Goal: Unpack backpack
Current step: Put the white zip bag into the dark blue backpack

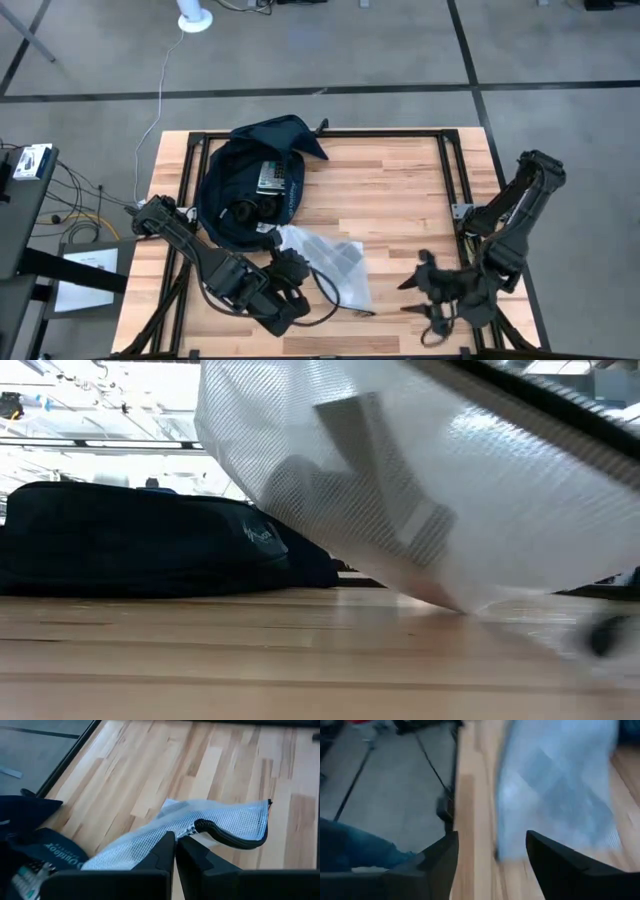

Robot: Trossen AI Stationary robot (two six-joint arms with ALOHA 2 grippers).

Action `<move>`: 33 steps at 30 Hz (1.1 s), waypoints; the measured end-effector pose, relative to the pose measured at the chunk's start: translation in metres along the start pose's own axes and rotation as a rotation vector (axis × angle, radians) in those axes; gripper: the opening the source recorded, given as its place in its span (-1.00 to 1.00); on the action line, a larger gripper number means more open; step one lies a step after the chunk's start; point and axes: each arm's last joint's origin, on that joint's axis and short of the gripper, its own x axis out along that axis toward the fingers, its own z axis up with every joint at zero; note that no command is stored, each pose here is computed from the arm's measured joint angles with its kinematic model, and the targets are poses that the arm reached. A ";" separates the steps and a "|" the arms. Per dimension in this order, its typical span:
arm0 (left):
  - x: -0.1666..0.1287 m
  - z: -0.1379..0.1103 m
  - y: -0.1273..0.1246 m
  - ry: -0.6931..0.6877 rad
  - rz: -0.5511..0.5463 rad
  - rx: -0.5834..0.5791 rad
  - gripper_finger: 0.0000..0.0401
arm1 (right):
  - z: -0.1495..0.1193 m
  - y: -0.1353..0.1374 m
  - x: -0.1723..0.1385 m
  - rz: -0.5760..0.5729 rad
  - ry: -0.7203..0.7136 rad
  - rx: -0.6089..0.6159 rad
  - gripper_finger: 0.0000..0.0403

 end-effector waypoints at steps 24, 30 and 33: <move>0.041 0.029 0.027 -0.042 0.097 -0.130 -1.00 | 0.009 -0.012 0.125 -0.407 -0.170 -0.192 0.14; 0.044 0.030 0.026 -0.044 0.098 -0.136 -1.00 | 0.024 -0.025 0.129 -0.434 -0.202 -0.056 0.14; 0.044 0.030 0.026 -0.047 0.097 -0.124 -1.00 | 0.029 -0.036 0.133 -0.464 -0.202 0.004 0.14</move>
